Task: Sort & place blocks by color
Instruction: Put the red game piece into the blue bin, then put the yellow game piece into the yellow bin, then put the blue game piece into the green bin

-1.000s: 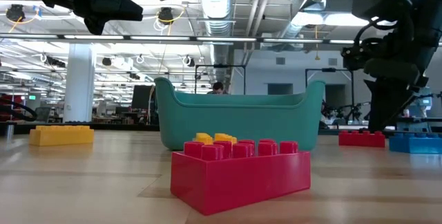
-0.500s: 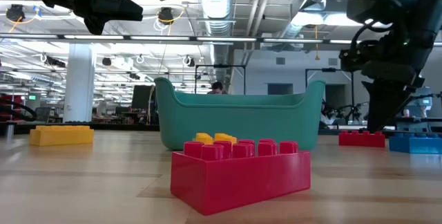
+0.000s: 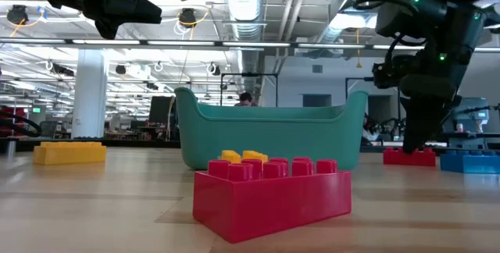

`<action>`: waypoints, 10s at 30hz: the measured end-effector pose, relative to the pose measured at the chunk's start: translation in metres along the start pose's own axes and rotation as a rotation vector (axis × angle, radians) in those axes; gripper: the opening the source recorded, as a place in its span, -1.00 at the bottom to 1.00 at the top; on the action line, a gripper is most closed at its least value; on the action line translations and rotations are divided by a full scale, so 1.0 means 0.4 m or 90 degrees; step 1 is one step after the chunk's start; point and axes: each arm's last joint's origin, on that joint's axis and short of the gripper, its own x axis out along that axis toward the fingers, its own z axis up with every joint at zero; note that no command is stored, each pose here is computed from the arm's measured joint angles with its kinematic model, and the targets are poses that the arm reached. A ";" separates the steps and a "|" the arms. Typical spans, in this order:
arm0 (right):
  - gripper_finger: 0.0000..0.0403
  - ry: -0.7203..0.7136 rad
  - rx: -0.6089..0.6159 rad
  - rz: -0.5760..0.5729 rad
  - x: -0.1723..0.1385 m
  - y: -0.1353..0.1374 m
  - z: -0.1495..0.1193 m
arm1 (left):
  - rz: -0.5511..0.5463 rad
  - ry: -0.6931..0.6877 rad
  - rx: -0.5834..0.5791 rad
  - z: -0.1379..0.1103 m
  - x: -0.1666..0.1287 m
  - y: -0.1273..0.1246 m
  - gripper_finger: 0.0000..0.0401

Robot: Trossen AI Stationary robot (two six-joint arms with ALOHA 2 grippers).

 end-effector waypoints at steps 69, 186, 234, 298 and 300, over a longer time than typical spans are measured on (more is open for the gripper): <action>-0.21 -0.319 -0.059 0.198 -0.193 0.221 0.172 | -0.231 -0.040 0.006 -0.009 0.064 -0.079 0.06; 0.42 -0.485 -0.146 0.352 -0.260 0.426 0.195 | -0.045 0.299 0.012 -0.007 -0.065 -0.148 0.21; 0.42 -0.431 -0.165 0.290 -0.243 0.425 0.156 | 0.128 0.458 0.057 -0.113 0.119 -0.108 -0.49; 0.42 0.220 -0.191 -0.083 -0.174 0.174 0.032 | -0.290 -0.227 -0.137 -0.017 0.100 0.040 0.07; 0.42 0.250 -0.187 -0.068 -0.166 0.162 0.039 | -0.293 -0.225 -0.128 -0.019 0.100 0.037 0.07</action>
